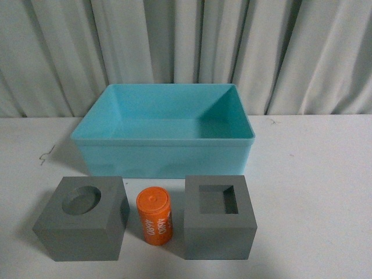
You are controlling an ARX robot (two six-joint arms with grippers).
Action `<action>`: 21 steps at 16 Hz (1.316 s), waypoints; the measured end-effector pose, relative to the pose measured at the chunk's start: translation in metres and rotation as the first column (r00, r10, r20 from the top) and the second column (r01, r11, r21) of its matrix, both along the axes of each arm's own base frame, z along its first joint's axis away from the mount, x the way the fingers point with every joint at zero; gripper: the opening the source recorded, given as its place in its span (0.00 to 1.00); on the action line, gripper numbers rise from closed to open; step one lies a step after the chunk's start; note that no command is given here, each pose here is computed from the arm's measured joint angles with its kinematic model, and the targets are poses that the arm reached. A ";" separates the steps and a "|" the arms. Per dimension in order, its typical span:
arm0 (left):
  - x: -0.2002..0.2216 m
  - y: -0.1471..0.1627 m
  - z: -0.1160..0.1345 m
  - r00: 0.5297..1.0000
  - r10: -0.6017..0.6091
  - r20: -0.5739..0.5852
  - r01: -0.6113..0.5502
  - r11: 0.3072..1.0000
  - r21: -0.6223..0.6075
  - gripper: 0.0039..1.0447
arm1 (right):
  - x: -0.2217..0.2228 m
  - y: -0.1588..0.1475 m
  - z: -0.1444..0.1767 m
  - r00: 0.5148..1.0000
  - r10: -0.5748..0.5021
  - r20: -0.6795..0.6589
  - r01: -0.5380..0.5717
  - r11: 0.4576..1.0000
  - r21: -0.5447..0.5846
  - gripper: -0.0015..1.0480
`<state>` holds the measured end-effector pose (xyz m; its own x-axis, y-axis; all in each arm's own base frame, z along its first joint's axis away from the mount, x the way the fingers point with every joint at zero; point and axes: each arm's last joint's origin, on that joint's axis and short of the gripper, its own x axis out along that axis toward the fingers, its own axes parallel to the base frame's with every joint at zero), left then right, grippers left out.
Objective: Place gray and orange parts in blue box
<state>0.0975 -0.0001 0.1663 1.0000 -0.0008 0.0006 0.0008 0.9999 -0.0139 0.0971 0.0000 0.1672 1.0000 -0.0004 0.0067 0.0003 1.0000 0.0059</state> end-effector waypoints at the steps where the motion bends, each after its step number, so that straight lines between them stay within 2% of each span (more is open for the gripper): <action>1: 0.000 0.000 0.000 1.000 0.000 0.000 0.000 1.000 0.000 0.94 | 0.000 0.000 0.000 1.000 0.000 0.000 0.000 1.000 0.000 0.94; 21: 0.000 0.000 0.000 1.000 0.000 0.000 0.000 1.000 0.000 0.94 | 0.000 0.000 0.000 1.000 0.000 0.000 0.000 1.000 0.000 0.94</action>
